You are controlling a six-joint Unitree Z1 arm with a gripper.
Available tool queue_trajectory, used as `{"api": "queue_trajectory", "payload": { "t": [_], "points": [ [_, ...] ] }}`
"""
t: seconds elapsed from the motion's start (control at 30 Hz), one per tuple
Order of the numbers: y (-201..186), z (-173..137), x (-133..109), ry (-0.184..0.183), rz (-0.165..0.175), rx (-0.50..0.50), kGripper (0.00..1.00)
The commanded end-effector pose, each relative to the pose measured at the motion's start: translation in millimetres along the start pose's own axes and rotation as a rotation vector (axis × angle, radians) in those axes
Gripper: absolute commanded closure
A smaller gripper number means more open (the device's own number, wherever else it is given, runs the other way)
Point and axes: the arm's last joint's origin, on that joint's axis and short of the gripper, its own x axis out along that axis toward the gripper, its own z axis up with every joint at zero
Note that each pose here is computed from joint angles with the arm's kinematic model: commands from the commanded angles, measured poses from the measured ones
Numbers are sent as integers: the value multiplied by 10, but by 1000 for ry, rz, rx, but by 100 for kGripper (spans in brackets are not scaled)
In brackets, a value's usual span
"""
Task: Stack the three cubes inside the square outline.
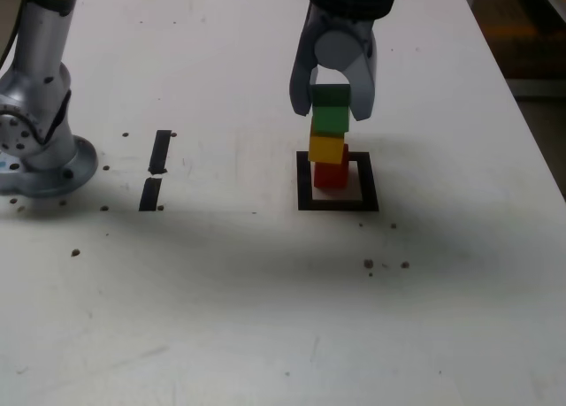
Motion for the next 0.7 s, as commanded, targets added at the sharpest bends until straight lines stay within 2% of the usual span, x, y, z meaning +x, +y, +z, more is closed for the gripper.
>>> {"api": "queue_trajectory", "payload": {
  "t": [0.0,0.2,0.4,0.53,0.67],
  "points": [
    [0,4,18,7,-2,2,33],
    [-11,-34,19,12,-8,9,15],
    [-21,-107,-20,5,-5,20,9],
    [-24,-194,-105,-17,17,20,7],
    [-28,-346,-250,-54,56,15,6]
  ]
}}
